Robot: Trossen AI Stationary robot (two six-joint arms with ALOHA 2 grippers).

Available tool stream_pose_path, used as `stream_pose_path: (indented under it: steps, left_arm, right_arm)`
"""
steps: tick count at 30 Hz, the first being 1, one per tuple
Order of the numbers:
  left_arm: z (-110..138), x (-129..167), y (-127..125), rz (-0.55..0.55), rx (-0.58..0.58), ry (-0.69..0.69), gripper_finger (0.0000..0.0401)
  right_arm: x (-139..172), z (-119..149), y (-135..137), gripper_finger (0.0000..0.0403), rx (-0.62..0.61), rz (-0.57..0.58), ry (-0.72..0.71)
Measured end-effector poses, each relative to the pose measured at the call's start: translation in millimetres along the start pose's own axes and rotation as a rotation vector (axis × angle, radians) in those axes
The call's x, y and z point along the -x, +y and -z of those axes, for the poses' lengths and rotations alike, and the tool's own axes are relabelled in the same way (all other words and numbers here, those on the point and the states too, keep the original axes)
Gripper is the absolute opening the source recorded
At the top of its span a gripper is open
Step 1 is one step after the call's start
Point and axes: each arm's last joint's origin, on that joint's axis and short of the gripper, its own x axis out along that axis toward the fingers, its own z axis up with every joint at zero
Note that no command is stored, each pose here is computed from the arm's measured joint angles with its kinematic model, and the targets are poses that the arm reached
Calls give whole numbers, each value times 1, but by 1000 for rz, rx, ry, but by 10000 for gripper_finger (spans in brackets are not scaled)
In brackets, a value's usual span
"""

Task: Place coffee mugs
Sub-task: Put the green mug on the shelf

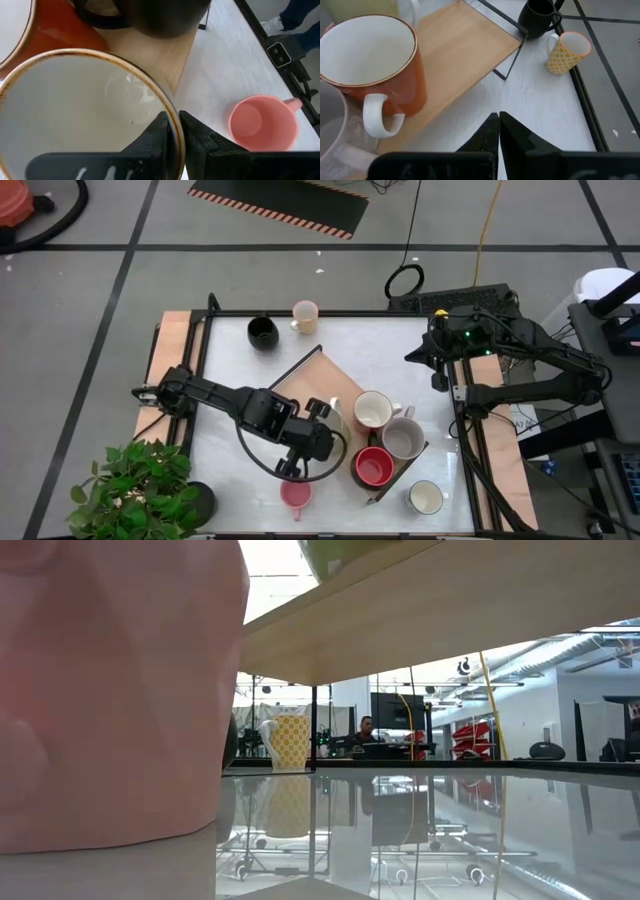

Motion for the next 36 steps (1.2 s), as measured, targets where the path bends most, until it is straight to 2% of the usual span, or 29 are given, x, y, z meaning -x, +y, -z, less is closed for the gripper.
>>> stream_pose_path:
  steps: [3, 11, 15, 20, 27, 31, 36]
  left_arm:
    - [-2, 0, 0, -3, 1, -17, 67]
    - [-7, 1, 2, -26, 46, -78, 164]
    - [-7, 3, 3, -75, 89, -77, 192]
    - [-3, 27, 6, -88, 238, -132, 204]
    - [8, 70, 6, -111, 382, -206, 205]
    - [24, 77, 8, -164, 436, -98, 205]
    - [35, 62, 11, -170, 426, 33, 205]
  right_arm:
    - [0, 0, 0, 0, 3, -1, 2]
    - [0, 0, 0, 0, 6, 0, 2]
    - [0, 0, 0, 0, 6, -1, 2]
    - [3, 4, 1, 0, 1, -5, 23]
    - [7, 7, 2, 0, 3, -6, 29]
    - [7, 7, 2, 0, 19, -6, 29]
    - [5, 7, 2, 0, 27, -2, 20]
